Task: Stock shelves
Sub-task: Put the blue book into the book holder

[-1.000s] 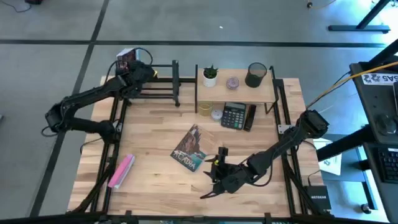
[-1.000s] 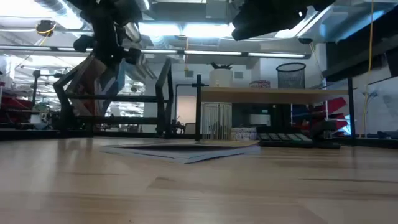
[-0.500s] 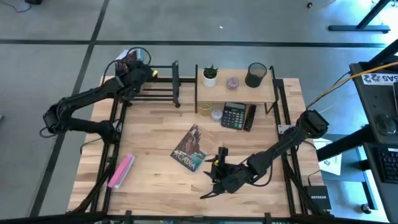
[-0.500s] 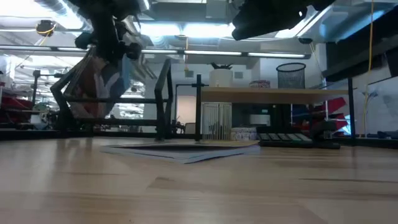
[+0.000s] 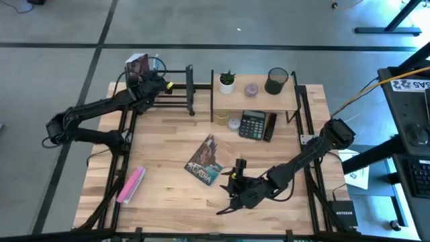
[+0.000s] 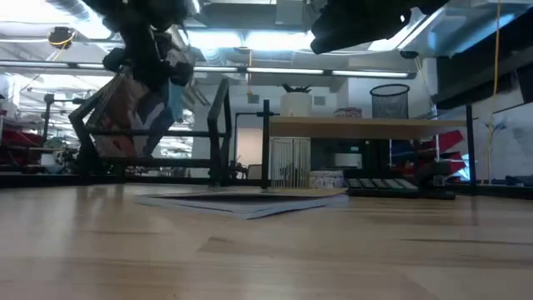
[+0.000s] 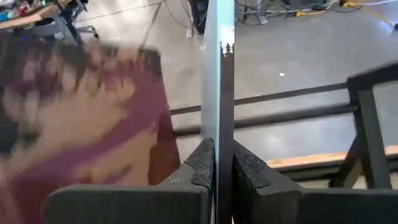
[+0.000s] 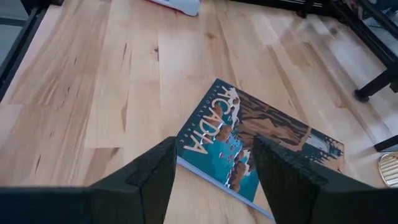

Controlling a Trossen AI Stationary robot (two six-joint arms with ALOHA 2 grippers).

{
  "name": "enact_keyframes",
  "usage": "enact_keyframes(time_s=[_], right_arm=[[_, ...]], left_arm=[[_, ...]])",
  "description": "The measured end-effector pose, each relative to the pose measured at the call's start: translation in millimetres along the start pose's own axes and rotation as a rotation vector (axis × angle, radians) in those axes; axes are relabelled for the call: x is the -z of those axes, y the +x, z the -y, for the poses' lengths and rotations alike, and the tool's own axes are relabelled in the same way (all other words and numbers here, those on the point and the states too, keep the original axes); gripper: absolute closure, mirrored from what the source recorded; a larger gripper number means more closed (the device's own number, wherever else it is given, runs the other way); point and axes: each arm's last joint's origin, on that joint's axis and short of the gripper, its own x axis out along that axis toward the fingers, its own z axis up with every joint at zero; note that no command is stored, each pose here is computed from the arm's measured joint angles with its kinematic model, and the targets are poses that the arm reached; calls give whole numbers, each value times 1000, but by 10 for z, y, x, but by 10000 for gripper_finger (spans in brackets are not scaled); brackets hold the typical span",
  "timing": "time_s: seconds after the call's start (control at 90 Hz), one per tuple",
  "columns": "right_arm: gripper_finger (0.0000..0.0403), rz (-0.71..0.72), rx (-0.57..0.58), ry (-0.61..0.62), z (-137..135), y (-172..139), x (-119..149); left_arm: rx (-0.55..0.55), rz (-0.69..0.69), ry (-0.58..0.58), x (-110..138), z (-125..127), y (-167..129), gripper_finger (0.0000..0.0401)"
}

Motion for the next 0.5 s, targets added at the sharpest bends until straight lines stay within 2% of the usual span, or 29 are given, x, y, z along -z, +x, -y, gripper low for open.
enact_keyframes(time_s=[0.3, 0.5], right_arm=[[205, 1, 0, 1, 0, 0, -2], [205, 0, 0, 1, 0, 0, -1]], left_arm=[[-4, -13, -1, 33, -5, 5, 395], [-9, -42, 4, 82, -9, 22, 357]])
